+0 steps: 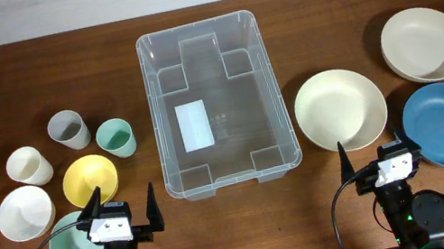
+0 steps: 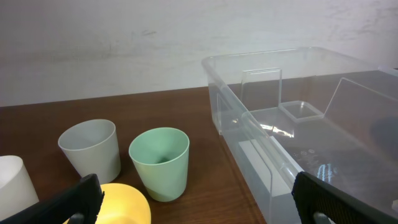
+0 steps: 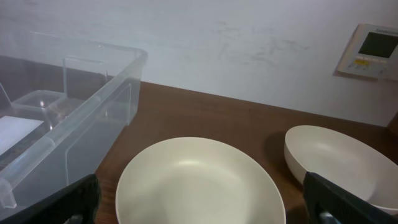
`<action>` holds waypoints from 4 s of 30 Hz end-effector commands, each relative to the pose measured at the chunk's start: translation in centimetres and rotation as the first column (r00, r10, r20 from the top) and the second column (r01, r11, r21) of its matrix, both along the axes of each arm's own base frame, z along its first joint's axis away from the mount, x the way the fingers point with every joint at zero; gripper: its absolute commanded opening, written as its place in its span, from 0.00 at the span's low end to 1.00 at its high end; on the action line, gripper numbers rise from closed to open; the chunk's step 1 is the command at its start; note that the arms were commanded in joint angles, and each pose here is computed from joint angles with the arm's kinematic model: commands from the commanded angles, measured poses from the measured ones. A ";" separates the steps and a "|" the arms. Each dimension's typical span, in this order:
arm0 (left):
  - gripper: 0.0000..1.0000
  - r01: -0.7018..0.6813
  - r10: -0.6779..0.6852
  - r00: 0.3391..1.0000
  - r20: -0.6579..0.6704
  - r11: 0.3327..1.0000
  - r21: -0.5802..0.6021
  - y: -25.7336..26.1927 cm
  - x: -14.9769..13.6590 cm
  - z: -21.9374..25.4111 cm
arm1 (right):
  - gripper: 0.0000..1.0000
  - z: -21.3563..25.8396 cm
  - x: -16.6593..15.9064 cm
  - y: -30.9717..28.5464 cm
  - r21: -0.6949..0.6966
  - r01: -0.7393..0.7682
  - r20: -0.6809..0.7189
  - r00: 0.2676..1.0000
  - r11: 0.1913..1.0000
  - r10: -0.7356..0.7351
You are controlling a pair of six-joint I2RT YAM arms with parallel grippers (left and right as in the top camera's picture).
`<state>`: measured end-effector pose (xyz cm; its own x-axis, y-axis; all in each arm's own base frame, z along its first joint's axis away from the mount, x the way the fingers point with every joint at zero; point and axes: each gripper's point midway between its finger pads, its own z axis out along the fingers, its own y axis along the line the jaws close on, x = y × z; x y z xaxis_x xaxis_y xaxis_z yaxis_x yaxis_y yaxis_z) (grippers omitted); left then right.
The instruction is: Pack container
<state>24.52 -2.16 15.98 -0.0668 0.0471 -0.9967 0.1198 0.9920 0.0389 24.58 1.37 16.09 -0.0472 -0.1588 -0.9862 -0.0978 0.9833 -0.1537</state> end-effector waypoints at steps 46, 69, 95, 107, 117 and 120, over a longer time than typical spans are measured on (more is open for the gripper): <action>1.00 -0.004 0.004 1.000 0.004 1.000 0.016 0.1 0.0 -0.1 | 0.99 -0.2 -0.1 0.4 -0.002 -0.022 -0.004 1.000 1.000 0.022; 0.99 -0.004 0.004 1.000 0.004 1.000 0.016 0.1 0.0 -0.1 | 0.99 0.9 -0.2 -0.3 0.132 0.027 -0.008 1.000 0.991 -0.026; 0.99 -0.234 0.213 0.971 -0.111 0.943 -0.237 3.4 -0.9 3.7 | 0.99 11.7 8.0 -4.4 0.083 0.311 -0.683 0.710 0.947 -0.173; 0.99 -0.311 0.225 0.861 -0.455 0.942 -0.122 3.5 4.7 8.8 | 0.99 -0.7 12.0 -8.0 0.287 0.327 -0.900 0.413 0.901 0.137; 0.99 -0.295 0.188 0.796 -0.575 0.950 -0.098 2.7 7.4 6.0 | 0.99 -7.6 13.4 -8.6 0.279 0.339 -0.939 0.292 0.898 0.182; 0.99 -0.296 0.188 0.793 -0.579 0.950 -0.097 2.7 7.5 5.8 | 0.99 -9.1 13.8 -8.7 0.279 0.344 -0.943 0.275 0.897 0.188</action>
<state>31.66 0.90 20.92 -0.6113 -0.2104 -0.7629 -0.1903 0.9748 -0.1164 37.72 -7.45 8.00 -0.9487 0.2558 -0.1858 0.1884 0.9293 0.3177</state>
